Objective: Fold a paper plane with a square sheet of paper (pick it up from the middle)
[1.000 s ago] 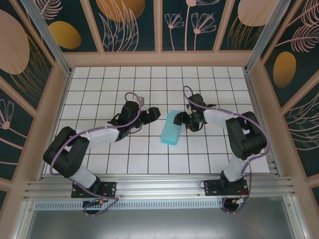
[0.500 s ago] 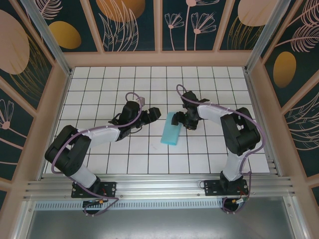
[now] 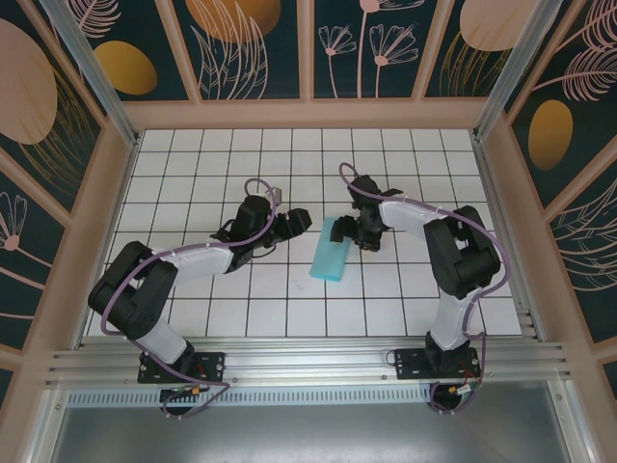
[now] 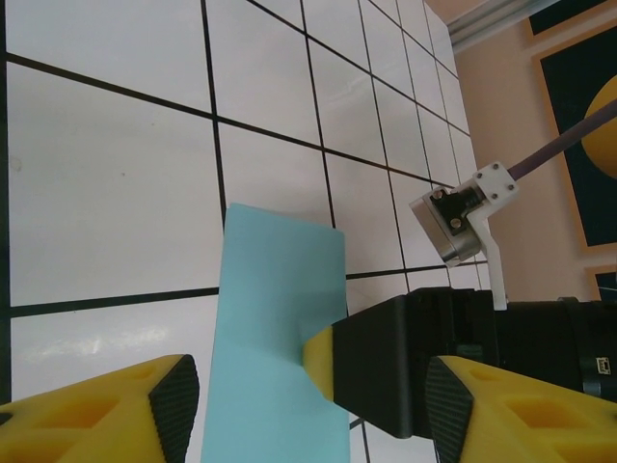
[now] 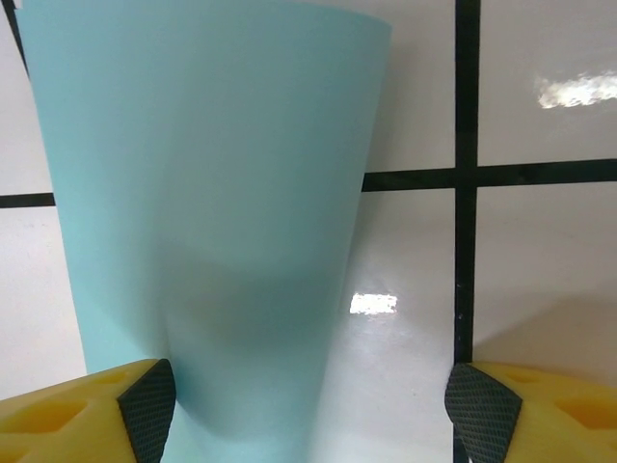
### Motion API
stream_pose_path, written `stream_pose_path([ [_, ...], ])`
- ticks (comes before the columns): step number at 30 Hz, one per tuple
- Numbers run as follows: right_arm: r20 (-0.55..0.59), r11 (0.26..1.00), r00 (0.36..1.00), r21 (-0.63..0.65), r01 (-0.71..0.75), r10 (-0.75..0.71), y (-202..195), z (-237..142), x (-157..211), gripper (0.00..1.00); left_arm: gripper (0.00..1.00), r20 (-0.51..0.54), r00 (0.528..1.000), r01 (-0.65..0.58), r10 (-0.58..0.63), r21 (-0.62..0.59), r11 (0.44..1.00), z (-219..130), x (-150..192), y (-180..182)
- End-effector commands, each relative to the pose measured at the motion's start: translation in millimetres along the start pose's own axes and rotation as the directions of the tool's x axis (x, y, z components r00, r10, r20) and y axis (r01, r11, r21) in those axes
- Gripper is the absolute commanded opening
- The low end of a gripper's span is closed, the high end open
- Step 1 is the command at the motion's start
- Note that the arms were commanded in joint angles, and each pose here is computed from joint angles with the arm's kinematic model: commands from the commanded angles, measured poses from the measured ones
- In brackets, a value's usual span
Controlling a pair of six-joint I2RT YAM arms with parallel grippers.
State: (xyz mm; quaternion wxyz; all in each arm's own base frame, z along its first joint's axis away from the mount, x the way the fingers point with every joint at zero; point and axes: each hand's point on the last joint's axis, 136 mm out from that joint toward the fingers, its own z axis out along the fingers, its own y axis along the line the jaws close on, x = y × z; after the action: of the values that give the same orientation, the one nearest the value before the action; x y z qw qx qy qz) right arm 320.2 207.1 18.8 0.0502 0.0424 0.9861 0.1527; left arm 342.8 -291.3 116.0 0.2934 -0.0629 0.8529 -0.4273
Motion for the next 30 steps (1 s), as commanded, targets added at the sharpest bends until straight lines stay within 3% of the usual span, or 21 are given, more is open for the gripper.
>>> stream_pose_path([
  [1, -0.083, 0.992, 0.996, 0.128, -0.008, 0.019, -35, 38, 22, 0.79, 0.65, -0.001, 1.0, -0.015, 0.015, 0.031, 0.999, 4, -1, -8],
  [17, -0.113, 0.986, 0.993, 0.166, 0.033, -0.015, -46, 50, 28, 0.77, 0.54, -0.058, 0.998, 0.006, -0.005, 0.017, 1.0, 18, 7, -2],
  [30, -0.116, 0.98, 0.993, 0.191, 0.051, -0.029, -52, 52, 27, 0.76, 0.53, -0.067, 0.998, 0.015, -0.015, 0.009, 1.0, 21, 9, 1],
])
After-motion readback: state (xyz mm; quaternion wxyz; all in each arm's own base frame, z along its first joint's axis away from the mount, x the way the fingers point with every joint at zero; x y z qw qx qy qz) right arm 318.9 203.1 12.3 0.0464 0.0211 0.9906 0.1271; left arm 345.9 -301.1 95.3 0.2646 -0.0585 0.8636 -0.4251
